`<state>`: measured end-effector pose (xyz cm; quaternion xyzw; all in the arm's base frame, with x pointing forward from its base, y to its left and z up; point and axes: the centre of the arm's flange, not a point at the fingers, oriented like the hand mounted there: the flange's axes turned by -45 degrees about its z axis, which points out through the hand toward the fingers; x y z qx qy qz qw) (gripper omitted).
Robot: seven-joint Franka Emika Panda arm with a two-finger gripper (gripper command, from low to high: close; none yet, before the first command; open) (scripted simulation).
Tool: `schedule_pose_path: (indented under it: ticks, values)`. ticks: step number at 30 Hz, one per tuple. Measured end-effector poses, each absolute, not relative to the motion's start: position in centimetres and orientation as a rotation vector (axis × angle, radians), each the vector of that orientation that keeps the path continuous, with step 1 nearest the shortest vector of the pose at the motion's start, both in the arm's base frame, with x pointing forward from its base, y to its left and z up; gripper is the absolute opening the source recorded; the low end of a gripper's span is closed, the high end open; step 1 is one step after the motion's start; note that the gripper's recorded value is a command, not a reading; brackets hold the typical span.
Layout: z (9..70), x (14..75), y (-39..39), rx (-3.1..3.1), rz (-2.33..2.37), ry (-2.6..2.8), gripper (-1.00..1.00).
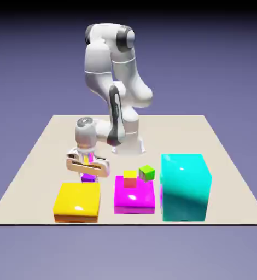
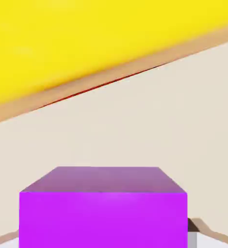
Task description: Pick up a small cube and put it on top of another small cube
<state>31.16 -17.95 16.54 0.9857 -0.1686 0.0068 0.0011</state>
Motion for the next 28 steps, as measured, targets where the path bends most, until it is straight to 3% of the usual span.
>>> schedule_pose_path:
  ticks: [5, 16, 21, 22, 28]
  values:
    - [20.0, 31.0, -17.8, 3.095, 0.021, -0.526, -1.0]
    - [33.0, 39.9, 0.2, 3.098, 0.022, -0.521, -1.0]
    - [27.0, 40.1, 0.7, 3.096, 0.022, -0.521, -1.0]
    - [26.4, 40.0, 0.7, 3.096, 0.022, -0.521, 1.0]
    - [31.7, 40.1, 0.7, 3.094, 0.022, -0.521, 1.0]
